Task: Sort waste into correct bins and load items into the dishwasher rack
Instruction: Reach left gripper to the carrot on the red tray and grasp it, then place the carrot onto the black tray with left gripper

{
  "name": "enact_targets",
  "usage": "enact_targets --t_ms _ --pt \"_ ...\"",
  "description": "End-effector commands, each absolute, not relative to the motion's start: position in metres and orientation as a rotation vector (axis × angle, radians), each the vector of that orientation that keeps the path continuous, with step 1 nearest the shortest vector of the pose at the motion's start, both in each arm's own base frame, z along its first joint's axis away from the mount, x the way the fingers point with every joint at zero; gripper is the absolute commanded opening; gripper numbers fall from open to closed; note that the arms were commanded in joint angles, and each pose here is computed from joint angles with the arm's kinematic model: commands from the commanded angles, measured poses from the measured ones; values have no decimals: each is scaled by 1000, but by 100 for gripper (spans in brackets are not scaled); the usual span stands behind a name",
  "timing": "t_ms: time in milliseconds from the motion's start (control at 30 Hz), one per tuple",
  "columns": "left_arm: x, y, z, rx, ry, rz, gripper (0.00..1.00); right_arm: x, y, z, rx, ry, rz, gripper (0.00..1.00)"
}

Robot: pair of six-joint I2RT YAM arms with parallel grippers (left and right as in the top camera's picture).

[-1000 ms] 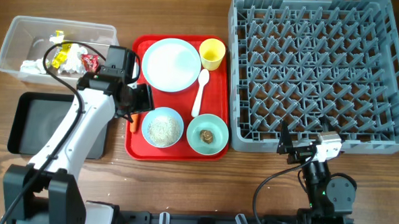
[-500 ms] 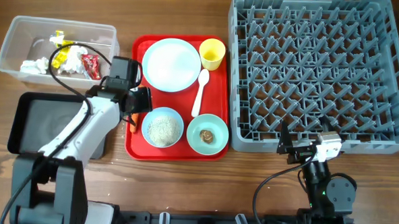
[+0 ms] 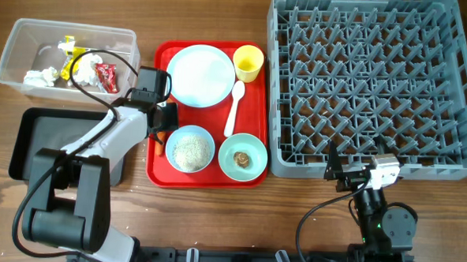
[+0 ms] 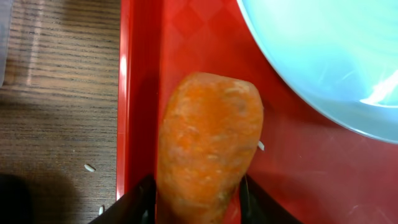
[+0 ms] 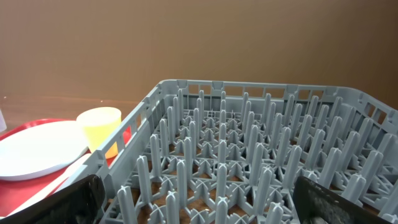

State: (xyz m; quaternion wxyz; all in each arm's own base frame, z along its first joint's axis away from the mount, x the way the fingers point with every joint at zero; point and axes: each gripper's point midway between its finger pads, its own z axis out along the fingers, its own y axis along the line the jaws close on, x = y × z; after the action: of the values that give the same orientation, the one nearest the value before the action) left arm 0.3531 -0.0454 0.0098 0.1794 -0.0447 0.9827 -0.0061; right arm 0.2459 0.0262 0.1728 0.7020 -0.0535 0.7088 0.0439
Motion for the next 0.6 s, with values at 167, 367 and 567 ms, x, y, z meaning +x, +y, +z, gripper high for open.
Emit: enact_targets --t_ms 167,367,567 --pt "355 -44 12 -124 2764 -5 19 246 26 174 -128 1571 88 100" --pt "366 -45 56 -125 2635 -39 18 246 26 174 -128 1571 88 100" --pt "371 -45 121 -127 2453 -79 13 246 26 174 -128 1571 88 100"
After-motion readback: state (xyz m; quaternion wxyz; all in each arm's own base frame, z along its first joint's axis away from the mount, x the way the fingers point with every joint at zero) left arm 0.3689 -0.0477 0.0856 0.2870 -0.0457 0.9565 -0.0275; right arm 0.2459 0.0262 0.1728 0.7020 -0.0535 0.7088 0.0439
